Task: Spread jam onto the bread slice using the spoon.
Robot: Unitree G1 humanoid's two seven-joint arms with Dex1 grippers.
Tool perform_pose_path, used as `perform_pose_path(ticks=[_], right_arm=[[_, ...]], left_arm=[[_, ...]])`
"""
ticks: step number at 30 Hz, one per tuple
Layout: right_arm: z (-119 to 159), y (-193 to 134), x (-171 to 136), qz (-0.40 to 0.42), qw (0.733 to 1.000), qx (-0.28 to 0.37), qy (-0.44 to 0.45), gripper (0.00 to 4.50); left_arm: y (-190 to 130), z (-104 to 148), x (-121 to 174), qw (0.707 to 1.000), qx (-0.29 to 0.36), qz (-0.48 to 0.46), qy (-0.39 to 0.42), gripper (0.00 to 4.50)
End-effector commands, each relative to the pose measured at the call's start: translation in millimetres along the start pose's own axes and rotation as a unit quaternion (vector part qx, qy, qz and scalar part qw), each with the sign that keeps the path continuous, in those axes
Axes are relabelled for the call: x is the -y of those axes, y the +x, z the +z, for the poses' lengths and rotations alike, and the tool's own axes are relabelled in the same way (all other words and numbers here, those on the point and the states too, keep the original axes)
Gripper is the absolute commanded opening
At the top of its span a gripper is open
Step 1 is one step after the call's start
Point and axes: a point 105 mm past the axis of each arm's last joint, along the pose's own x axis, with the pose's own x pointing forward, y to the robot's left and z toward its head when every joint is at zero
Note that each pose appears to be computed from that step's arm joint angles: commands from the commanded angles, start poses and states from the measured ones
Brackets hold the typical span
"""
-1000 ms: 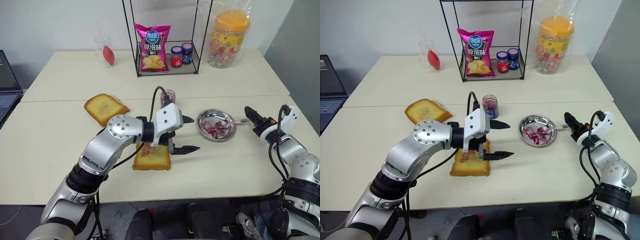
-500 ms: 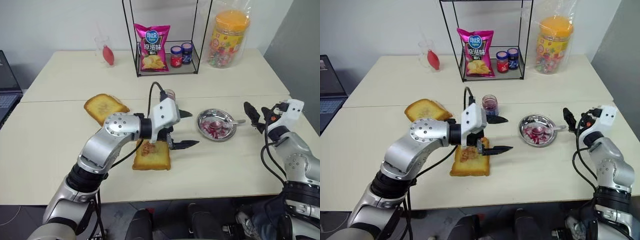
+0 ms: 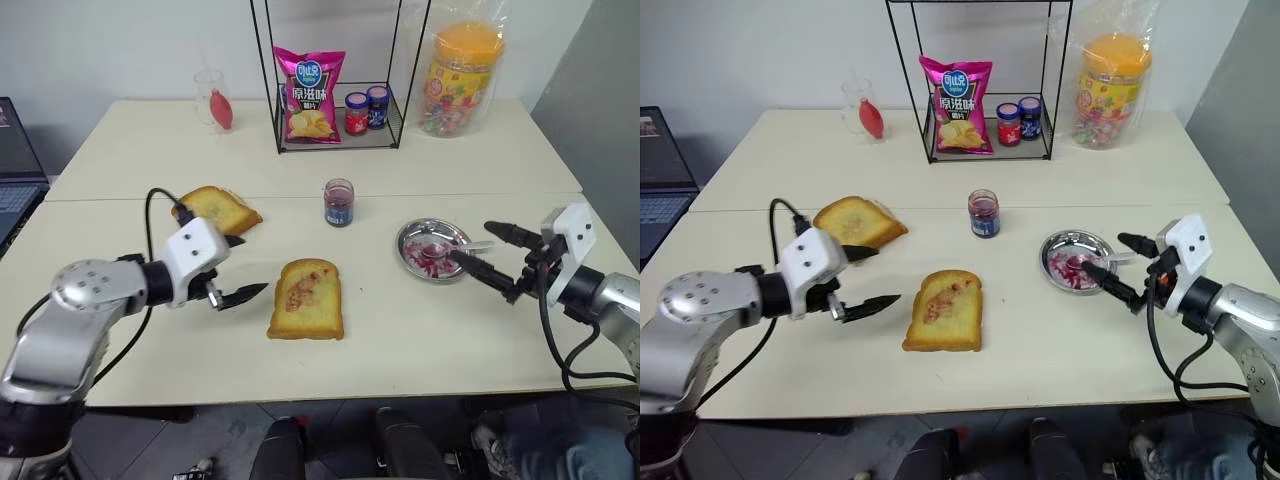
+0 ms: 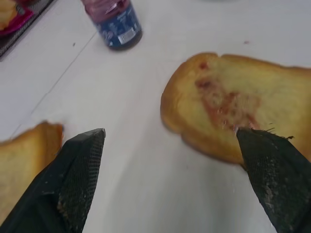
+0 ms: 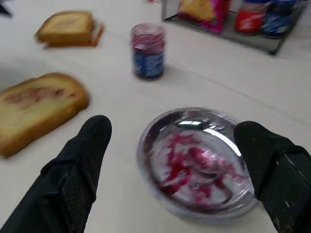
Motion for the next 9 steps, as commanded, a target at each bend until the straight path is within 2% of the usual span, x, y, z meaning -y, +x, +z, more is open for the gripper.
perform_pose_path(ticks=[1,9], right_arm=[[10,-7,-10,0.041,0.999,0.002,-0.027,4.47],[7,-8,-13,0.064,0.997,-0.016,-0.038,4.47]], left_arm=[[-14,6,6,1.0,0.007,0.0,0.008,4.5],[-12,5,21,0.999,0.029,-0.031,-0.022,4.5]])
